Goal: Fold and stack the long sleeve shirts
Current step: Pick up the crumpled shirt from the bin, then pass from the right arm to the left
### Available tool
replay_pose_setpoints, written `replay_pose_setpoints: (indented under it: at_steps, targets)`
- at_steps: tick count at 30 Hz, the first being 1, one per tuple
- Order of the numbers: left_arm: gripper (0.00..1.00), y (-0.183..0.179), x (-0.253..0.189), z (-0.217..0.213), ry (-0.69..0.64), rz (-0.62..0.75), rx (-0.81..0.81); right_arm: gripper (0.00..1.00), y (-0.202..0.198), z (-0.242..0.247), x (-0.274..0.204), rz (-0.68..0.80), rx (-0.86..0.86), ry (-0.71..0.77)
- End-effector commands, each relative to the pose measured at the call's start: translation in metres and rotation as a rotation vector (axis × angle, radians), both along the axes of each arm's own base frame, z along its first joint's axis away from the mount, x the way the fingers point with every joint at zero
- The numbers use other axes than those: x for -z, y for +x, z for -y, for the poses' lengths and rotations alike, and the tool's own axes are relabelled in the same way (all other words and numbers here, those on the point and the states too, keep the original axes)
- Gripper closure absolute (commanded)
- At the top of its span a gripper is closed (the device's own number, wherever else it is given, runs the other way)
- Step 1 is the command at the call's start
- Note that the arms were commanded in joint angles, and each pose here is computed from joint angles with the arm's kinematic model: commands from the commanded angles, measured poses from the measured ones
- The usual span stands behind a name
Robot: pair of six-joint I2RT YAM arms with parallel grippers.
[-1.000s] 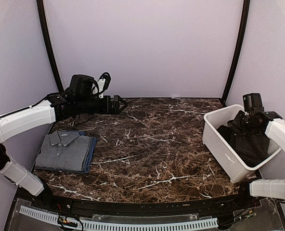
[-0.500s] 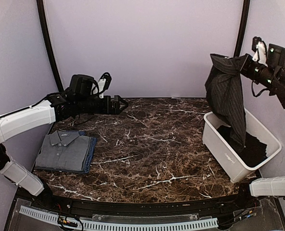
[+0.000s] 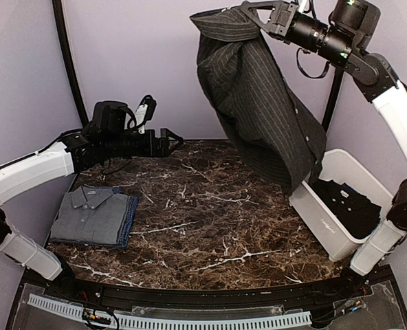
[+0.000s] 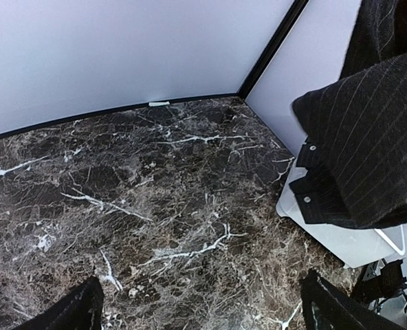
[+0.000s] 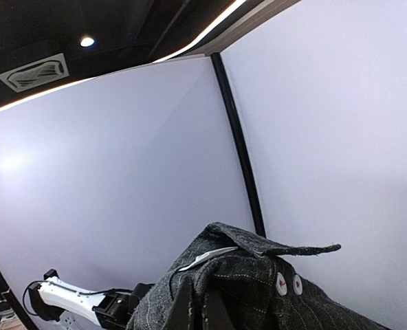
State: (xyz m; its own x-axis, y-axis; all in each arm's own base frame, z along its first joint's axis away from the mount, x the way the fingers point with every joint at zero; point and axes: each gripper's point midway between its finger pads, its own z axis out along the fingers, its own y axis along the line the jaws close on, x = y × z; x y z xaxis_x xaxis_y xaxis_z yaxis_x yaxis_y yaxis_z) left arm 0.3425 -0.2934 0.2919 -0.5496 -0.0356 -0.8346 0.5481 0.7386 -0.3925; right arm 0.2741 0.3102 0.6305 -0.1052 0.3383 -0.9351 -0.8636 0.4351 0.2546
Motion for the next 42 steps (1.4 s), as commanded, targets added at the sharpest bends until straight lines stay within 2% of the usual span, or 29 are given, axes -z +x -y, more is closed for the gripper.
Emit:
replay_pose_setpoints:
  at_steps: [1, 6, 13, 17, 22, 26, 32, 35, 38, 42]
  targets:
    - [0.01, -0.012, -0.047, -0.002, -0.083, 0.108, 0.036, 1.0, -0.034, -0.014, -0.041, 0.103, -0.138, 0.099]
    - [0.01, -0.022, -0.053, -0.006, -0.102, 0.137, 0.056, 1.0, -0.014, -0.028, -0.019, 0.049, -0.127, 0.075]
    - [0.02, -0.018, -0.038, -0.009, -0.08, 0.122, 0.028, 1.0, 0.009, -0.033, 0.042, -0.078, -0.156, 0.017]
    - [0.04, -0.015, -0.021, -0.005, -0.071, 0.09, 0.031, 1.0, 0.002, -0.038, 0.074, -0.1, -0.229, -0.04]
    - [0.04, -0.01, -0.014, -0.002, -0.066, 0.12, 0.035, 1.0, -0.012, -0.041, 0.101, -0.095, -0.298, -0.115]
    - [0.05, -0.007, -0.013, 0.0, -0.042, 0.165, 0.049, 1.0, -0.018, -0.04, 0.108, -0.097, -0.314, -0.156]
    - [0.04, 0.007, -0.019, -0.009, 0.016, 0.248, -0.015, 1.0, -0.028, -0.036, 0.112, -0.084, -0.335, -0.19]
    - [0.05, -0.003, -0.031, 0.005, -0.019, 0.299, 0.087, 1.0, -0.032, -0.034, 0.113, -0.073, -0.337, -0.205]
    - [0.08, -0.027, -0.043, 0.027, -0.078, 0.338, 0.278, 1.0, -0.031, -0.032, 0.112, -0.066, -0.318, -0.218]
    - [0.16, -0.041, -0.045, 0.043, -0.112, 0.313, 0.414, 1.0, -0.03, -0.027, 0.107, -0.044, -0.29, -0.229]
